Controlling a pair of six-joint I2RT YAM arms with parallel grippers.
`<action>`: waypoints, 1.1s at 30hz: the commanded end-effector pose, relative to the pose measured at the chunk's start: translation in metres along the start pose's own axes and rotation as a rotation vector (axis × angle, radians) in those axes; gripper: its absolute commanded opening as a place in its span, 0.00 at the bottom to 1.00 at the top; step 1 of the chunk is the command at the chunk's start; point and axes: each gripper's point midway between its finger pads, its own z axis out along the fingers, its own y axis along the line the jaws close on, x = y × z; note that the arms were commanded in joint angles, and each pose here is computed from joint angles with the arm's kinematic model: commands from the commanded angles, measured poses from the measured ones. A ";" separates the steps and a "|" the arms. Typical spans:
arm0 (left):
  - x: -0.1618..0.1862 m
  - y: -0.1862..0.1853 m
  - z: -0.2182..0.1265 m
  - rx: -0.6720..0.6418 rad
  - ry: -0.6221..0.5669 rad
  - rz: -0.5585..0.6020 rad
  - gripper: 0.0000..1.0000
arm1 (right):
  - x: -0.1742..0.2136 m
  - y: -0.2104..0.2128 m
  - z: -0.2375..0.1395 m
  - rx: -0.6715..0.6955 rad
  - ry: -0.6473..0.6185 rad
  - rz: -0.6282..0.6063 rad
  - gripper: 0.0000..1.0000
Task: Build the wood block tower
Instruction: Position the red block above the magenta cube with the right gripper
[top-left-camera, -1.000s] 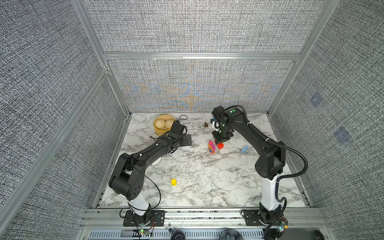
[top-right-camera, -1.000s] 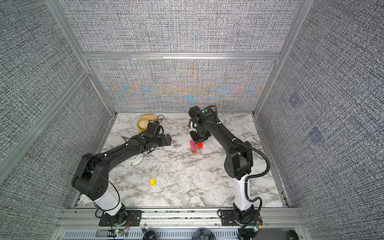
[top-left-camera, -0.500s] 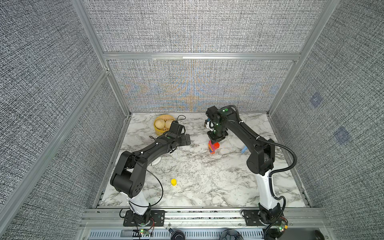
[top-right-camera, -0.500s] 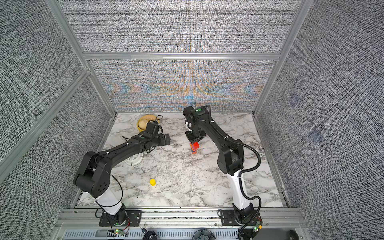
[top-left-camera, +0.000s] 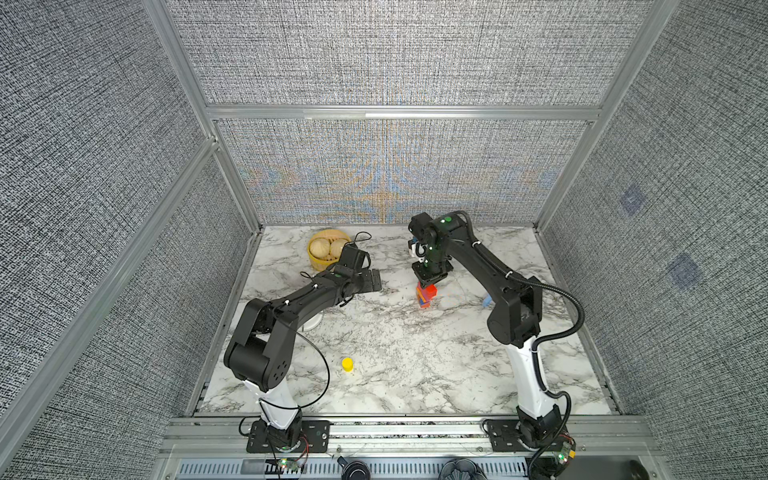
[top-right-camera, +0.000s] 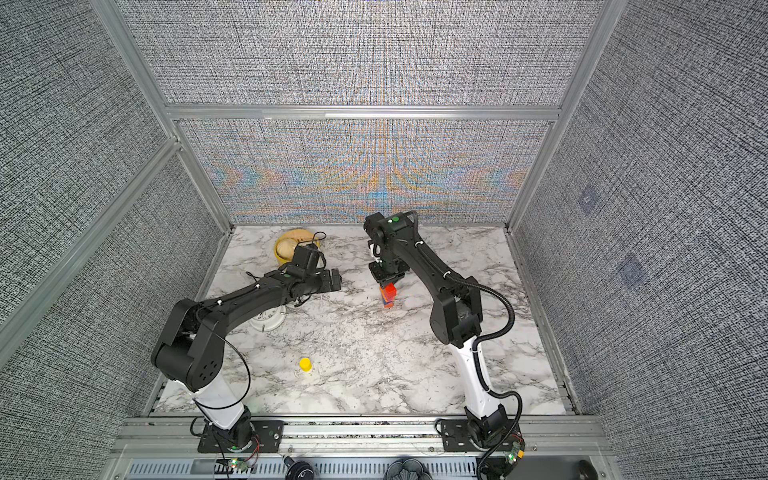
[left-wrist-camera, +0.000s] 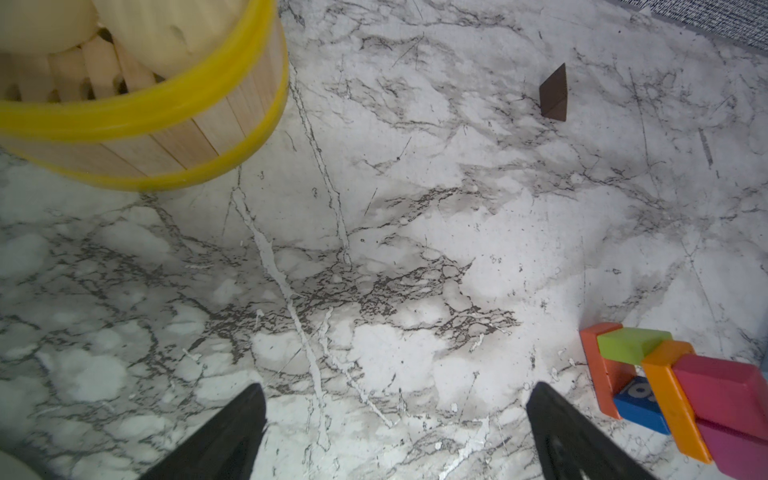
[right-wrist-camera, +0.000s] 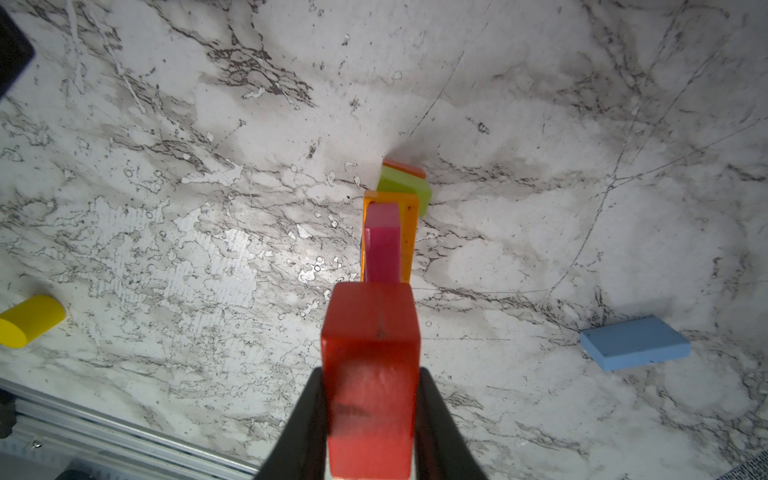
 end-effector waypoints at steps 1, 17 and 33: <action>-0.005 -0.003 0.001 0.014 -0.014 -0.001 0.99 | 0.004 -0.001 0.000 0.010 0.020 0.003 0.21; -0.003 -0.003 0.004 0.023 -0.008 -0.012 0.99 | -0.001 -0.002 0.006 0.019 0.016 0.012 0.21; -0.003 -0.002 0.005 0.023 -0.007 -0.015 0.99 | -0.006 -0.003 0.011 0.022 0.017 0.014 0.21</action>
